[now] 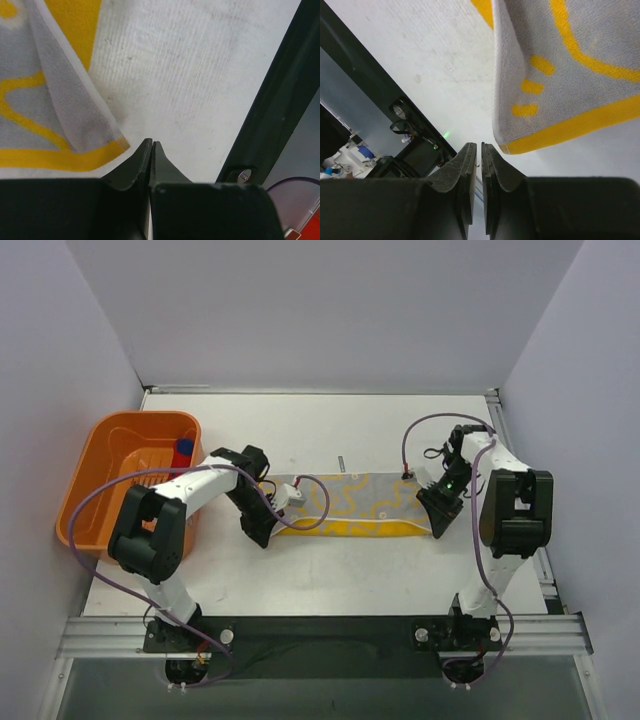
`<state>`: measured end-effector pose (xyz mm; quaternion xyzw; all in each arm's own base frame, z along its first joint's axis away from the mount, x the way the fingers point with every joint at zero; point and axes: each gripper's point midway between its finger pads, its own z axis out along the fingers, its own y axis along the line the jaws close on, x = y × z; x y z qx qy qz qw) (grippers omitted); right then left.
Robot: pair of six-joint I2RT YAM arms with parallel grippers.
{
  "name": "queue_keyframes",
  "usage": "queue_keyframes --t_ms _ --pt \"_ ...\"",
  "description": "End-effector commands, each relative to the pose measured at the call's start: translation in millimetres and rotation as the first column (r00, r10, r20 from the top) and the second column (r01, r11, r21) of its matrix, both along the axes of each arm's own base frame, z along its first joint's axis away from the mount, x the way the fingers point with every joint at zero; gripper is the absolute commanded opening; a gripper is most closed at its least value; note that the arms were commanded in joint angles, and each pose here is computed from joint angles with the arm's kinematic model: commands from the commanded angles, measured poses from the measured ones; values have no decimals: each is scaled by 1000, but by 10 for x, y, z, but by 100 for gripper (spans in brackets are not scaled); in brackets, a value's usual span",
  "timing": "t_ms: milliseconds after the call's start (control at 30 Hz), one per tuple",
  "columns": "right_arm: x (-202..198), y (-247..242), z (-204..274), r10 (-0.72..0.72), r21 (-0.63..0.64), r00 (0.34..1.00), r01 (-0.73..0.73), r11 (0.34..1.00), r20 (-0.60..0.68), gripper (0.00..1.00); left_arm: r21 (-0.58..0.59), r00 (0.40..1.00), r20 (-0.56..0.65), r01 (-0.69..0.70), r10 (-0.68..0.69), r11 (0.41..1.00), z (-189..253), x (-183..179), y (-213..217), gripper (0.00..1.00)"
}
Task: Roll the towels
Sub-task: Flatten the towel
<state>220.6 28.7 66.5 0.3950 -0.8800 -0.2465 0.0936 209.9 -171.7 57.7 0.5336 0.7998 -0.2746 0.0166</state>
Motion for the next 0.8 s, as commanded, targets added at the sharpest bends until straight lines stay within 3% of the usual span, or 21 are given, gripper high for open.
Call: queue_keyframes --t_ms 0,167,200,267,333,367,500,567,767 --pt "-205 -70 85 56 -23 998 -57 998 -17 11 11 996 62 70 -71 997 56 -68 107 3" --pt "-269 -91 55 60 -35 998 -60 998 -9 8 50 991 73 112 -115 992 -7 -187 246 3" --pt "-256 -74 65 52 -29 999 -52 998 -3 9 34 990 94 105 -108 994 53 -174 226 19" --pt "-212 -45 144 24 -25 999 -23 999 29 19 -1 988 128 86 -85 996 166 -129 154 39" --pt "-174 -15 269 0 -8 995 0 1000 97 26 -29 981 179 82 -76 996 286 -103 73 56" --pt "-182 -1 293 0 -2 992 1 1000 123 36 -28 978 193 82 -75 996 311 -106 50 62" --pt "-21 -26 360 -33 -32 947 46 998 321 57 -12 940 338 55 -48 998 350 15 17 71" --pt "70 -23 357 -37 -46 924 59 997 381 75 -2 914 405 40 -36 999 327 130 -5 75" --pt "94 99 83 74 -137 917 -21 990 393 78 10 871 492 21 -23 1000 167 257 -74 76"
